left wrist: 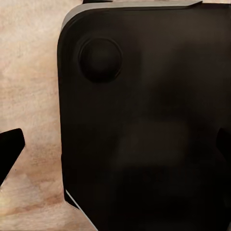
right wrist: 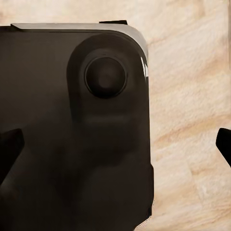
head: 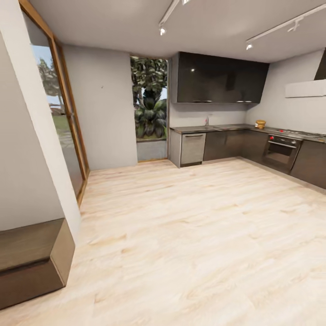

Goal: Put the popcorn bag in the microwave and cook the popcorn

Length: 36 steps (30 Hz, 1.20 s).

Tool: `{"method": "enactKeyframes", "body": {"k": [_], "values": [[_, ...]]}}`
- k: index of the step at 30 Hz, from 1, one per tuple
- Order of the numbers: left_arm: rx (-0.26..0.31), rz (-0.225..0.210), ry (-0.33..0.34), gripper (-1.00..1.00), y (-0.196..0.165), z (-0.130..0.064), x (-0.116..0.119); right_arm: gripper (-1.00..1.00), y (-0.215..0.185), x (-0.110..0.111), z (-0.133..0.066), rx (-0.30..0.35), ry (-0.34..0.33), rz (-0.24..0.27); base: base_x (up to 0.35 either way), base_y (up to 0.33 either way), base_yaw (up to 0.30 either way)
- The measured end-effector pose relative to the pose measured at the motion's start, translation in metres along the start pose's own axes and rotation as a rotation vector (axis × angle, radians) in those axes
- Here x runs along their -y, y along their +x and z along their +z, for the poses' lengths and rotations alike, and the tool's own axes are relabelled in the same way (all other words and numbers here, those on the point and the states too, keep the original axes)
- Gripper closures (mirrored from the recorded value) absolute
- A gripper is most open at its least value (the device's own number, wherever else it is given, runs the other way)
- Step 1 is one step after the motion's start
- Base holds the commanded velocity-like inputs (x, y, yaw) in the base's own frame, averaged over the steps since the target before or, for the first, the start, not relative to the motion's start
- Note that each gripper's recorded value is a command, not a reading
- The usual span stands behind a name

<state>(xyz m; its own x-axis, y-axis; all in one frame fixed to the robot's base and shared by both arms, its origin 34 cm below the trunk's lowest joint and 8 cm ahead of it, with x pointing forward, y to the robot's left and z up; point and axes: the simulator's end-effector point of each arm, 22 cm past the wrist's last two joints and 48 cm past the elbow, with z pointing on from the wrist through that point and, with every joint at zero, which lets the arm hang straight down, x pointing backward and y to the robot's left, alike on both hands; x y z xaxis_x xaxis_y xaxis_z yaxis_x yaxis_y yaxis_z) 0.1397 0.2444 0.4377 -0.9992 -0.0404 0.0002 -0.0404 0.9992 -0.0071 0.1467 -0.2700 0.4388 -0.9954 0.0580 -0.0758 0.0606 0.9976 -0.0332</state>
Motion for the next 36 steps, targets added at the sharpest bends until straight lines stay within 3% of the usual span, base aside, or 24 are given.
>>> {"method": "enactKeyframes", "body": {"k": [36], "values": [[0.0, 0.0, 0.0, -1.0, -0.0002, 0.0, 0.0, -1.0, 0.0, 0.0001, 0.0, 0.0, 0.0, 0.0, 0.312, 0.0, -0.254]]}}
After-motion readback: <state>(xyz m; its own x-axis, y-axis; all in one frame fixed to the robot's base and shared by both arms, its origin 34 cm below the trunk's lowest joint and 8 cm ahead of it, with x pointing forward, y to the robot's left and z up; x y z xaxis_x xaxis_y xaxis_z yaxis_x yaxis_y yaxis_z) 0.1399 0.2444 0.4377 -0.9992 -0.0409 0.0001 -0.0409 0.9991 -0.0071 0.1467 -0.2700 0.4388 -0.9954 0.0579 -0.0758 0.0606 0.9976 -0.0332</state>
